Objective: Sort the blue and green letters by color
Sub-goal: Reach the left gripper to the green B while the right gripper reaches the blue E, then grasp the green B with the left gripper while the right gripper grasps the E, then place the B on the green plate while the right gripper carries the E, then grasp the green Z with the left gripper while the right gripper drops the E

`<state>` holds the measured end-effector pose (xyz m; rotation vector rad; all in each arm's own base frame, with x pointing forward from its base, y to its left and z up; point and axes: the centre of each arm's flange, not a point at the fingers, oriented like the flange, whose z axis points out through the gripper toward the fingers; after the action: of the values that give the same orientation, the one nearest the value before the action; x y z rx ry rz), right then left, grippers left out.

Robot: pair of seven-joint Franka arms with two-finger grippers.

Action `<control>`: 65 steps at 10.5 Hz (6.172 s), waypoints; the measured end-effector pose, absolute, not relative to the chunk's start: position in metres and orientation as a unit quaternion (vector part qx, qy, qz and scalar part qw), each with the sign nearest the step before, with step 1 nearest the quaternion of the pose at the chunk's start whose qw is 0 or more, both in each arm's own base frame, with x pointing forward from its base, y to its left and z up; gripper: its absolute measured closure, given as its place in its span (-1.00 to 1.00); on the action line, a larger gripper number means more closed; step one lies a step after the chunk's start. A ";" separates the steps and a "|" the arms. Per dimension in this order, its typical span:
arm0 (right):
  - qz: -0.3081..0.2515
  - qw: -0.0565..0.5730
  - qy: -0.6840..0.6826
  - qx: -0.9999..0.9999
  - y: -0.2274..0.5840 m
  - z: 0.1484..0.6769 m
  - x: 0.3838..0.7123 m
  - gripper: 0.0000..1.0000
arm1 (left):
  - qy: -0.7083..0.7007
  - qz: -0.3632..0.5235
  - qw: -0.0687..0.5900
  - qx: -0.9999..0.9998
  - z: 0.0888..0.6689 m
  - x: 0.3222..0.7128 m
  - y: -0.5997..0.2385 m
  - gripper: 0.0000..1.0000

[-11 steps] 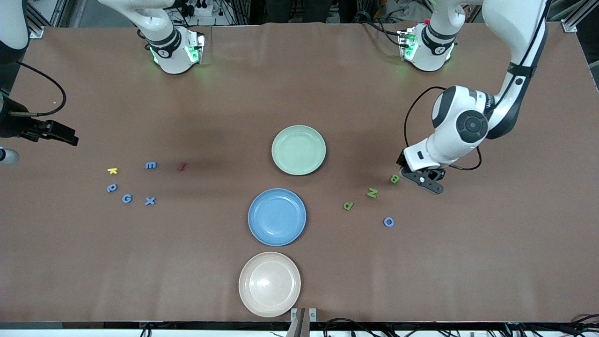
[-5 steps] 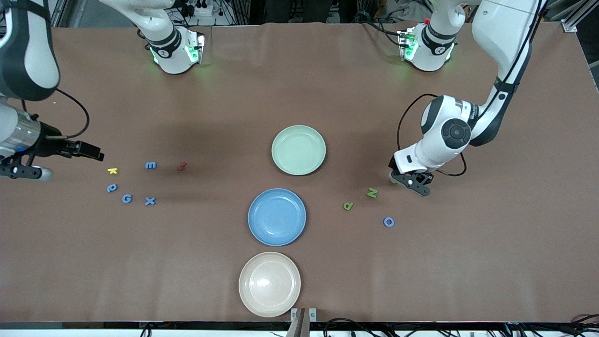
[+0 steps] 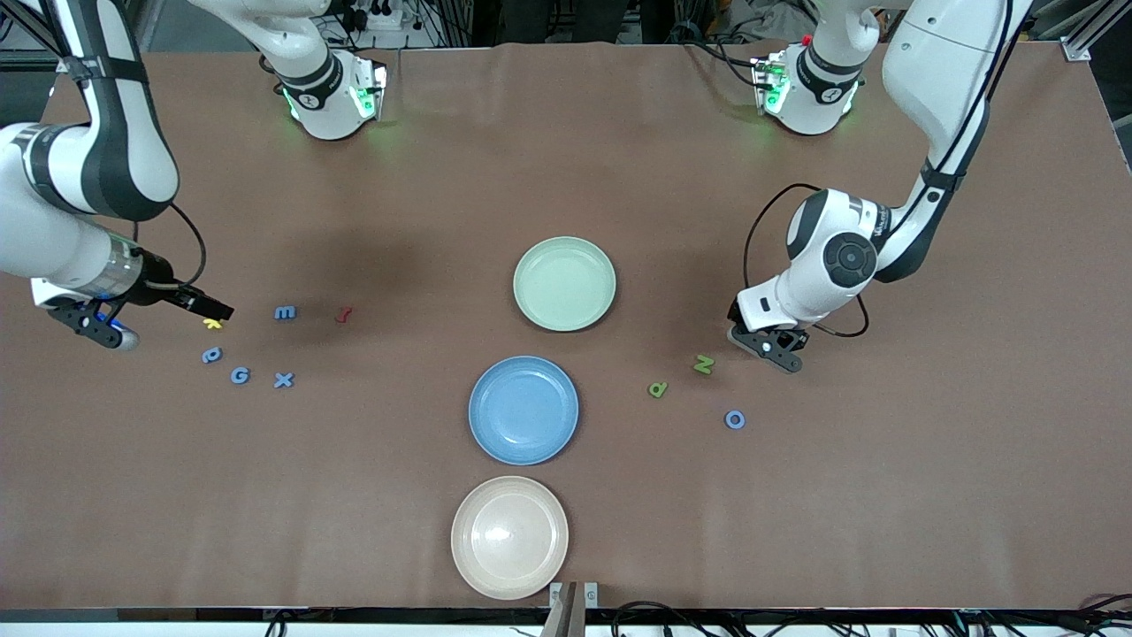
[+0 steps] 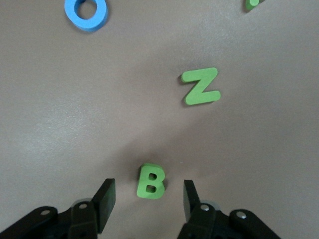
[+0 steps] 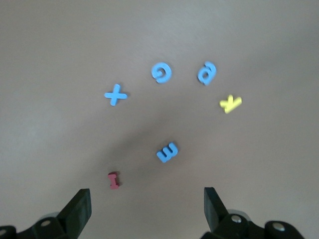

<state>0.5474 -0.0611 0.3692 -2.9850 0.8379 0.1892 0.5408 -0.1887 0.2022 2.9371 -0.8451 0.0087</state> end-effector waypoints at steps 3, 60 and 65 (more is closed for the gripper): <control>0.073 0.006 0.387 -0.919 -0.053 0.343 0.537 -1.00 | -0.280 0.002 0.042 0.959 0.194 0.537 -0.188 -0.17; -0.063 0.116 0.212 -0.968 0.346 0.260 0.644 0.46 | -0.159 0.017 0.017 0.987 0.177 0.586 -0.283 0.30; -0.089 0.140 0.191 -0.967 0.376 0.262 0.639 -0.41 | -0.148 0.011 0.019 0.989 0.197 0.585 -0.297 0.30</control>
<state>0.6391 0.3761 0.2624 -2.7951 0.5521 -0.2581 0.5849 -0.2974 0.1968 3.0696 -0.4599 0.0344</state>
